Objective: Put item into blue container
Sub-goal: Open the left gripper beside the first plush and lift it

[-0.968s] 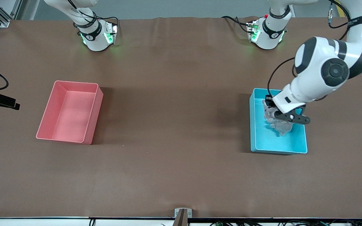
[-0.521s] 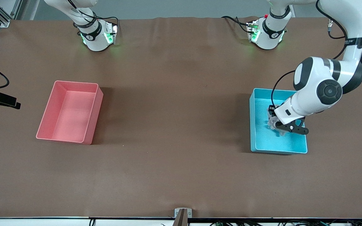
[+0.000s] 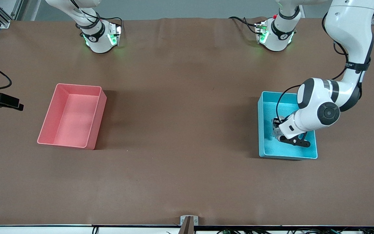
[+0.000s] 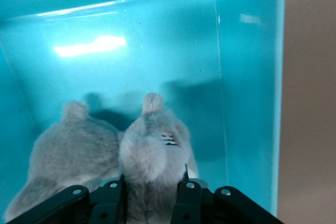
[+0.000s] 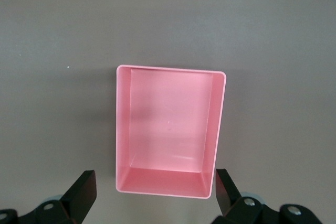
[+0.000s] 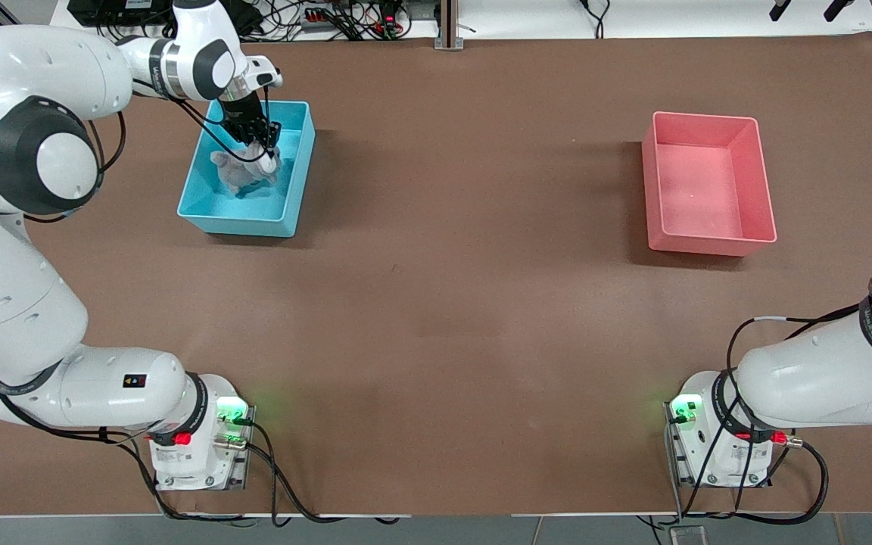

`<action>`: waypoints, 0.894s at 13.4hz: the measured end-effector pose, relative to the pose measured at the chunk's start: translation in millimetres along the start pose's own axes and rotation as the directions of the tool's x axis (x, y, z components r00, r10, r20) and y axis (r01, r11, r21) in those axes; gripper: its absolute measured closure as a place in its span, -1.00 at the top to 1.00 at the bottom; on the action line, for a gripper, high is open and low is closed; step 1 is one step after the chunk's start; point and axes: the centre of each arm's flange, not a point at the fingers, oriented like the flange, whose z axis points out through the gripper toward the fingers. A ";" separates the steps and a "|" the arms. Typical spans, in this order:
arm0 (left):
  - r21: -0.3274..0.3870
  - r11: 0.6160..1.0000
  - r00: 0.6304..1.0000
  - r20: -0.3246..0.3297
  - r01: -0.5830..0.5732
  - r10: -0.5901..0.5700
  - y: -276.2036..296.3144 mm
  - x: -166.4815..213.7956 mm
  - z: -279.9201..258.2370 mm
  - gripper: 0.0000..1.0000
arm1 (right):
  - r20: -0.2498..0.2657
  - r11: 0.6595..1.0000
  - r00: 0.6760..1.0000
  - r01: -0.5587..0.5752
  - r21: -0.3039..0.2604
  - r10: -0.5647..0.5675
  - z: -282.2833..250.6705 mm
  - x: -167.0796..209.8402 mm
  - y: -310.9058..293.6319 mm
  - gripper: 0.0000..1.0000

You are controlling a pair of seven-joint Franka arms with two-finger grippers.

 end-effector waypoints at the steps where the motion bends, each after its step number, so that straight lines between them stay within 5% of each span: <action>1: -0.001 1.000 1.000 0.001 0.000 0.000 -0.1 0.6 2.3 -0.15 | 0.000 1.000 1.000 0.000 0.003 0.000 -3.3 -7.8 -0.1 1.00; 3: 0.000 1.000 1.000 -0.005 0.000 0.000 -0.1 2.0 -0.6 0.00 | -0.006 1.000 1.000 0.001 0.008 -0.001 -13.9 -25.1 -1.0 1.00; 8: 0.012 1.000 0.999 -0.035 0.003 -0.003 1.1 -1.4 -43.4 1.00 | 0.007 1.000 1.000 0.010 0.010 -0.010 -30.5 -49.3 -5.8 1.00; 12: 0.038 0.999 0.999 -0.051 0.018 -0.016 6.7 -29.3 -129.8 1.00 | 0.020 1.000 1.000 0.016 0.013 -0.017 -44.5 -66.4 -9.4 1.00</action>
